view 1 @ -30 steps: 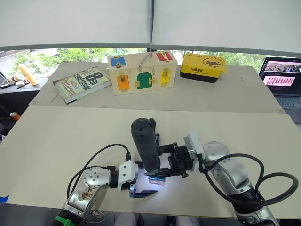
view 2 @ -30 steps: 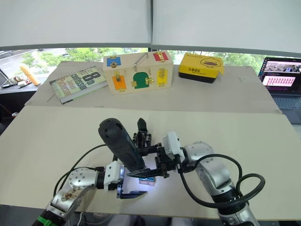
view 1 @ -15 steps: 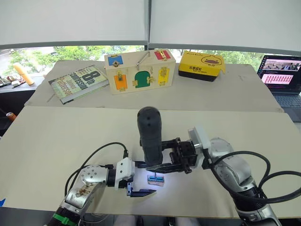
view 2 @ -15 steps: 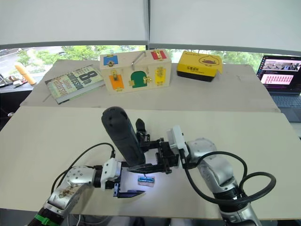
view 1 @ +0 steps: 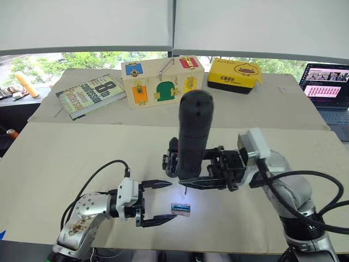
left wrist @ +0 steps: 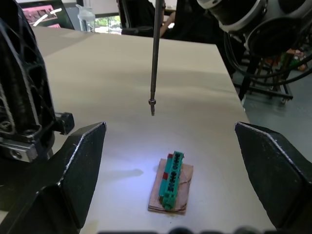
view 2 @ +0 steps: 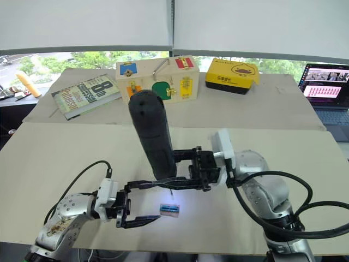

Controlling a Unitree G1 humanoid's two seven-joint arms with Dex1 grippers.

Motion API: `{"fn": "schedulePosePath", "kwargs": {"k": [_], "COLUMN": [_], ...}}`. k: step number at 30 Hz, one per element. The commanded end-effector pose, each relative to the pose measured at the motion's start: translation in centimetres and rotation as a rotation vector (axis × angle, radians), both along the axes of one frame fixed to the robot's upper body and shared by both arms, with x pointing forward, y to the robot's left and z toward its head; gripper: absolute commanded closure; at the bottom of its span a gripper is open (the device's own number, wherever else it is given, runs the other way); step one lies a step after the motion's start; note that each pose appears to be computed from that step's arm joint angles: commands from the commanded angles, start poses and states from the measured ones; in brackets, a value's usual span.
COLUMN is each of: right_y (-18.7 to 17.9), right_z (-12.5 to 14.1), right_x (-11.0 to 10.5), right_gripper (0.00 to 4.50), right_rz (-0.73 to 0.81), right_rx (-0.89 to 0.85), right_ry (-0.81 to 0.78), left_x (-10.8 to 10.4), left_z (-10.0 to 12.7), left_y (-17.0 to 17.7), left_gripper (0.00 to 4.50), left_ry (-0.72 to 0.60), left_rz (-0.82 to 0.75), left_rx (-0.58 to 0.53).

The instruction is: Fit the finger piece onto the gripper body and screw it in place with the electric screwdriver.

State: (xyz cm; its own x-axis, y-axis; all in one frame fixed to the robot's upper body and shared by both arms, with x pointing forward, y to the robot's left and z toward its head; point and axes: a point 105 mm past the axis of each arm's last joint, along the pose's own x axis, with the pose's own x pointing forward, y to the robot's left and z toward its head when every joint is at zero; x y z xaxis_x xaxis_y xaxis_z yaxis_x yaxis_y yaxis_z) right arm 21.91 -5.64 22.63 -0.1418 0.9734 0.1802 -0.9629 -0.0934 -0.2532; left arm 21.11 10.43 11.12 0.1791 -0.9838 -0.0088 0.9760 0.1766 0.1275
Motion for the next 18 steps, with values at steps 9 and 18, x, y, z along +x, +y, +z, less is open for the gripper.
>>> {"fn": "schedulePosePath", "kwargs": {"k": [9,18], "right_y": [-1.3,-1.1], "right_z": [3.5,4.2], "right_x": [-0.9,-0.6], "right_gripper": [2.57,2.57], "right_rz": [-0.011,-0.036], "right_rx": [0.058,0.075], "right_ry": [-0.087,-0.11], "left_x": [2.7,5.1], "left_z": [2.4,-0.5], "left_y": [4.9,4.1], "left_gripper": [0.06,0.06], "left_ry": [-0.041,-0.052], "left_rz": [0.206,0.323], "left_rx": [-0.021,0.016]}}
